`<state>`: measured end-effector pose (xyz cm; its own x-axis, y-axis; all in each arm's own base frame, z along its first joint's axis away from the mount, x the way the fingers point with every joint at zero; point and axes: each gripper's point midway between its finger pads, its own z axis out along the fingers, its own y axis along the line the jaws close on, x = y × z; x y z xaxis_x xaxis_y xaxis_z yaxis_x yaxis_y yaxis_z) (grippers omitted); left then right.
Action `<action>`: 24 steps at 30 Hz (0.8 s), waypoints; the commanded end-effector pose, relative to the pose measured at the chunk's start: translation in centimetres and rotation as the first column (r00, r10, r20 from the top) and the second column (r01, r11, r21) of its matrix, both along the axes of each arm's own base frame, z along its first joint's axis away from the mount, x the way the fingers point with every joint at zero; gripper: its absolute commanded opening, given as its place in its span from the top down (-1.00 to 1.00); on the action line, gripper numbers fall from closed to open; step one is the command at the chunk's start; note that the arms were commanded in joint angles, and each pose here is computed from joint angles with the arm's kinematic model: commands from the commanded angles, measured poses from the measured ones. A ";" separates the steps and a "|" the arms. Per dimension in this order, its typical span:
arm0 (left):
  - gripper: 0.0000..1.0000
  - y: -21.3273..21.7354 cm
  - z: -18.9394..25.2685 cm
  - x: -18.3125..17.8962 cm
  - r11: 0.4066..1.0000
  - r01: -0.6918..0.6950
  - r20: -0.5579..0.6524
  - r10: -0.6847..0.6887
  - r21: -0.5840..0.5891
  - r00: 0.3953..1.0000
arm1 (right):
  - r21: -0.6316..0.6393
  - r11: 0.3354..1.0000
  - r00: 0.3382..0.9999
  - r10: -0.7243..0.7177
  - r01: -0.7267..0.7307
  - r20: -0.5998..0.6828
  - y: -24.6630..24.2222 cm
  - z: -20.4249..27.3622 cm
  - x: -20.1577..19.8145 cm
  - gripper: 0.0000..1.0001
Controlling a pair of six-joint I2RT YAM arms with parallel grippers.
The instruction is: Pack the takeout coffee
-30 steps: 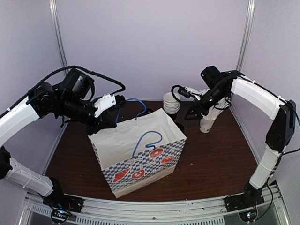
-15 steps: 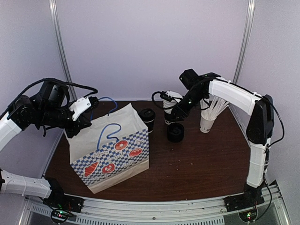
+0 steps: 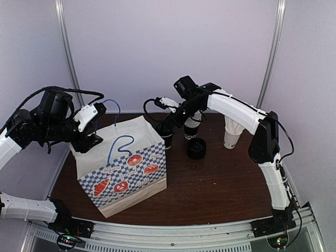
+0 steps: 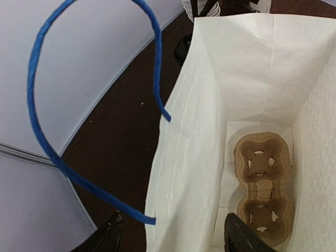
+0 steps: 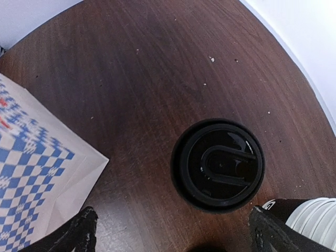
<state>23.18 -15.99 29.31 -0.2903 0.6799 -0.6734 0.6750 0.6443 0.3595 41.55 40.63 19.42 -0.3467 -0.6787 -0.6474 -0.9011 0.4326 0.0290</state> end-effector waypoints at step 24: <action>-0.49 -1.3 1.3 1.1 0.993 -0.022 0.033 0.026 -0.116 0.999 | 0.024 0.979 0.978 -0.204 0.203 0.044 3.8 -4.6 4.9 -0.79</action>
